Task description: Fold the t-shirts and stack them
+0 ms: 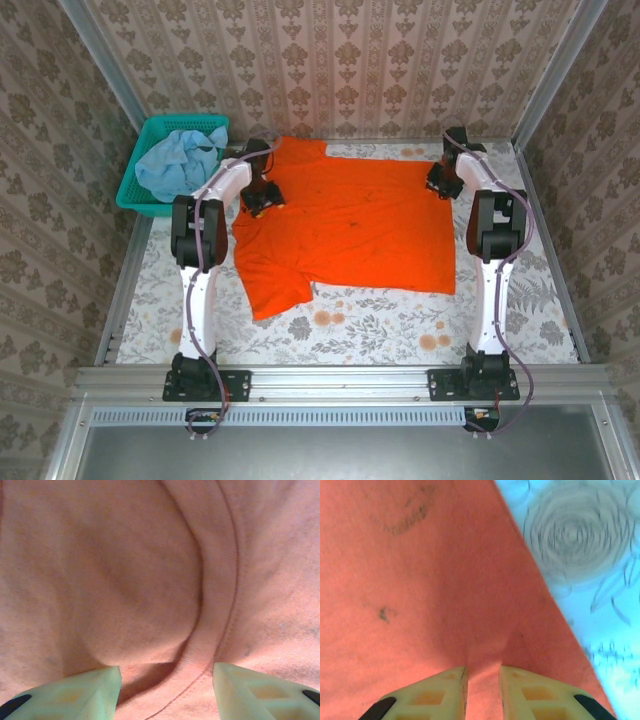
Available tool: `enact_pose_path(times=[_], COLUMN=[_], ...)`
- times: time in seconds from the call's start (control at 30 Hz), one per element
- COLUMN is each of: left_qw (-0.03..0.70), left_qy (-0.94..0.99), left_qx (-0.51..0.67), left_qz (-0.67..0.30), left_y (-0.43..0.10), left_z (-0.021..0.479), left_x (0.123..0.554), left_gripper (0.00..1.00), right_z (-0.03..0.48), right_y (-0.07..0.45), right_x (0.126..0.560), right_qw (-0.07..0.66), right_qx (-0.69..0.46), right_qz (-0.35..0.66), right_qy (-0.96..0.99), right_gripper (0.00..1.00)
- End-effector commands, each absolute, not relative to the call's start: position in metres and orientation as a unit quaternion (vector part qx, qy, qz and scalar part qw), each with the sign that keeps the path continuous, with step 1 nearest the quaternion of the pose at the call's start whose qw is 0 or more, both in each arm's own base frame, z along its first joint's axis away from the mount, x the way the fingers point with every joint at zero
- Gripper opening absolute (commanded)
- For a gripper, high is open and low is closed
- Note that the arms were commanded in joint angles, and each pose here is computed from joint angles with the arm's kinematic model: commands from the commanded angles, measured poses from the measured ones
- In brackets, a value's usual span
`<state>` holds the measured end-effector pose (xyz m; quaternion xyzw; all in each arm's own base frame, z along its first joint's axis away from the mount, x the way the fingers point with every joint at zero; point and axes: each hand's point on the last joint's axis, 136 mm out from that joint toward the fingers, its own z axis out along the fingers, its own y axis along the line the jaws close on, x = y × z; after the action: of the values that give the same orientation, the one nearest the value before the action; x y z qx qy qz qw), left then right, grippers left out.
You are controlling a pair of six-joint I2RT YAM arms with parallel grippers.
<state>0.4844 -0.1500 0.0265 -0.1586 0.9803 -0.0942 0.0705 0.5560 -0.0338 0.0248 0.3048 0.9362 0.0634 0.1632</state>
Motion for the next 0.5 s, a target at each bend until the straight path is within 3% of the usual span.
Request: enact_pose_path(times=[0.0,0.27,0.47], left_qw=[0.047,0.114,0.158], left_qy=[0.977,0.973,0.969], left_qx=[-0.201,-0.168,-0.136], left_qz=[-0.056,-0.108,-0.129], left_y=[-0.123,-0.142,-0.15], left_z=[0.014,0.079,0.139], left_x=[0.476,0.505,0.495], left_gripper=[0.56,0.82,0.89], right_z=[0.014,0.098,0.154], right_y=[-0.042,-0.036,-0.035], right_x=[0.558,0.572,0.525], right_qw=[0.139,0.197,0.2], right_qx=[0.297,0.265,0.232], right_qz=[0.051,0.072,0.064], right_qy=[0.943,0.941,0.95], right_gripper=[0.3,0.61,0.66])
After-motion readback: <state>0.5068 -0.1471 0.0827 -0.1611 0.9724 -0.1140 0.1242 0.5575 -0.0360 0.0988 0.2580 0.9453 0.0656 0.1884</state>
